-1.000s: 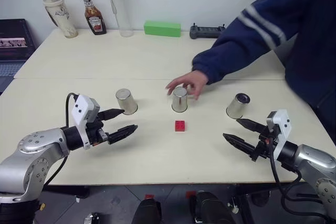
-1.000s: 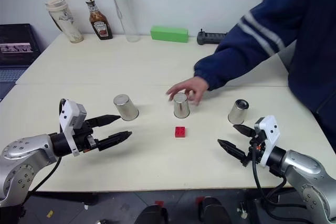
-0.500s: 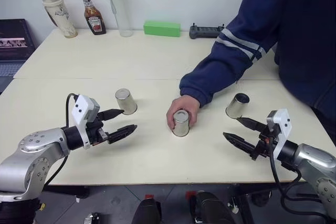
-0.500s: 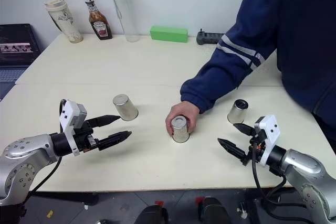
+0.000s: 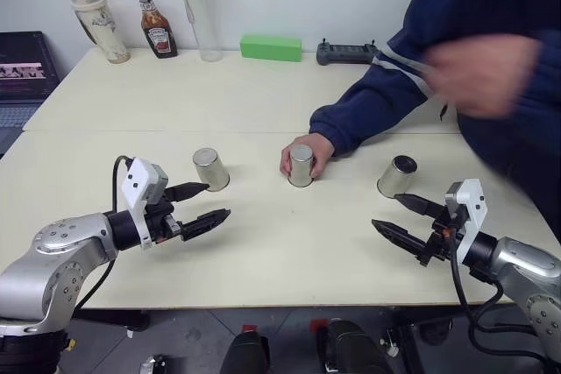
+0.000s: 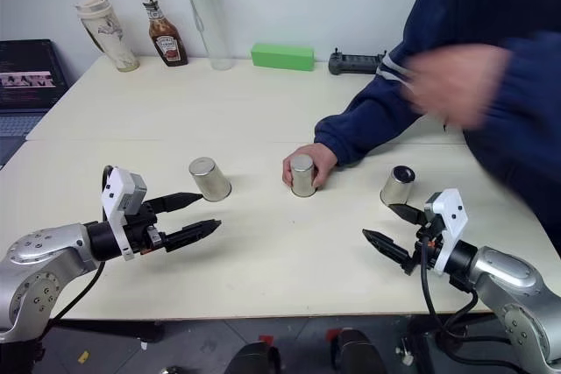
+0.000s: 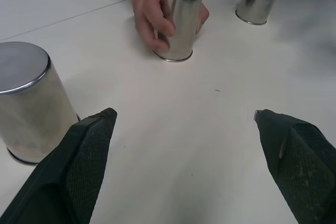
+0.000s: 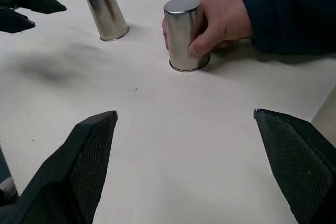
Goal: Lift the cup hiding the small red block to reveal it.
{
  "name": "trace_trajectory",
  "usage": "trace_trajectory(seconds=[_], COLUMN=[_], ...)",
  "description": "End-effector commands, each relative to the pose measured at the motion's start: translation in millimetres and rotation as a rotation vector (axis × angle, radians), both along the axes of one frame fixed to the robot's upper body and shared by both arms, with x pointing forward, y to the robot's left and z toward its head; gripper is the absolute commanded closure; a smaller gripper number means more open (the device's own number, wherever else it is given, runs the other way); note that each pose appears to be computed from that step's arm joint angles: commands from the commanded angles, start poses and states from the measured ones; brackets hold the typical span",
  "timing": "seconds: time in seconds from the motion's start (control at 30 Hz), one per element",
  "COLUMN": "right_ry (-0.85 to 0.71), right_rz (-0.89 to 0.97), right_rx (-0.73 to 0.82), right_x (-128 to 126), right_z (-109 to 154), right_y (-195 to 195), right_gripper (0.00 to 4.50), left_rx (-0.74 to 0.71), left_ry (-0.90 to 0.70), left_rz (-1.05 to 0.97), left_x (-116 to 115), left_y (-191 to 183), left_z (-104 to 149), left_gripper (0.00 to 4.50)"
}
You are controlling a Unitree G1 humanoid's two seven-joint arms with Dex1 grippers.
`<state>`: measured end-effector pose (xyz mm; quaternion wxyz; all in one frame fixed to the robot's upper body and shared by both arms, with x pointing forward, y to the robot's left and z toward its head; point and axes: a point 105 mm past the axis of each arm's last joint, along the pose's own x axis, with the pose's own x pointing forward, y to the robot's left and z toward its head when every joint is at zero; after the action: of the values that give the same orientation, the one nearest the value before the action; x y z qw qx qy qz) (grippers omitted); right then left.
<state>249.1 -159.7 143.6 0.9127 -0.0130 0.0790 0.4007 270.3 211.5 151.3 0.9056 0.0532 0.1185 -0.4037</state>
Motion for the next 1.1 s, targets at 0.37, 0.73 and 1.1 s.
trace_trajectory(seconds=[0.37,0.73,1.1], right_ry=[-0.031,-0.033,-0.044], right_rz=[0.002,0.008,0.14], right_rx=[0.007,0.006,0.011], right_x=[3,3,-9], right_z=[6,5,9], right_y=[-1,1,20], right_gripper=[0.07,0.07,0.07], left_rx=[0.019,0.029,0.078], left_ry=[-0.042,-0.046,-0.13], left_rz=[-0.009,0.002,0.191], left_x=[0,2,7], left_y=[-2,3,36], left_z=[11,11,11], left_gripper=[0.0,0.0,0.0])
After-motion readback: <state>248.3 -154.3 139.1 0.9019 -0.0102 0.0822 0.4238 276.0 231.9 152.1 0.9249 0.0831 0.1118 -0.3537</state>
